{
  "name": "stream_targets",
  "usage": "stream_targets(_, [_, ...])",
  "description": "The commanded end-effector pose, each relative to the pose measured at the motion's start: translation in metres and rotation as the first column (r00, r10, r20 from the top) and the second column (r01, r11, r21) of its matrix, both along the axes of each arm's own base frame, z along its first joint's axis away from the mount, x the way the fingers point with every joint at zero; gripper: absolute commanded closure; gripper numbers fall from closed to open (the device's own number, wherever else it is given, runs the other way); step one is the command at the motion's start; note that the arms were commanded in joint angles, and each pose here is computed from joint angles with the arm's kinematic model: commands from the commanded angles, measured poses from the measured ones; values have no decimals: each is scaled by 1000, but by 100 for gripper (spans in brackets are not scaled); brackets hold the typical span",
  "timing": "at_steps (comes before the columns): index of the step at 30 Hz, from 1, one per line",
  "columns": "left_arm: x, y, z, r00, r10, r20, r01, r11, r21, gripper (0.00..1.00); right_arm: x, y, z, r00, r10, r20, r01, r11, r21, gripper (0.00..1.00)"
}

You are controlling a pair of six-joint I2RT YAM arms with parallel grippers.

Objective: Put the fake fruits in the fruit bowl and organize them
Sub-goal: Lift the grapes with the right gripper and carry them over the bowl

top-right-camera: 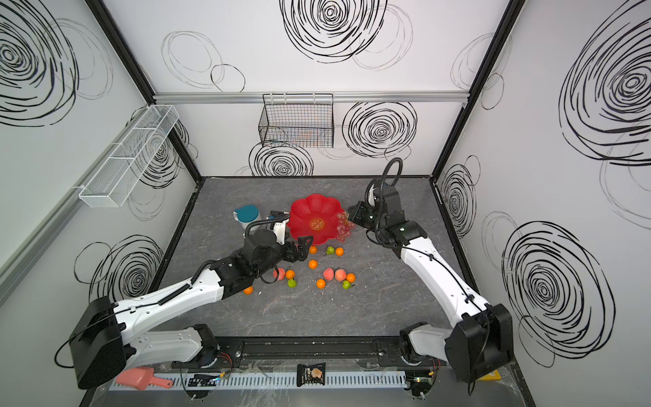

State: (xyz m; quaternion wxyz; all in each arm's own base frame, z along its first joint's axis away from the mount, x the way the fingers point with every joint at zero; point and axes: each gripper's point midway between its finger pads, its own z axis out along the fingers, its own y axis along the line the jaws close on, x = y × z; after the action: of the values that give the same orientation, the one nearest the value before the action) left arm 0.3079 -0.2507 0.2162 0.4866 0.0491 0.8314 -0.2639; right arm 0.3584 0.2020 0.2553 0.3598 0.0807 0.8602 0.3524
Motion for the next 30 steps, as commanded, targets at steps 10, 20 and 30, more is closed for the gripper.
stream_targets(10, [12,45,1,996,92,13,-91,994,-57,1,54,61,-15,1000,23,8,-24,1000,19,100])
stream_targets(20, [11,49,-12,995,96,-13,-96,995,-26,1,70,93,-80,984,61,-165,-59,998,15,100])
stream_targets(30, [10,43,-27,996,72,-54,-73,997,-4,1,90,47,-134,957,-105,-269,73,989,-125,100])
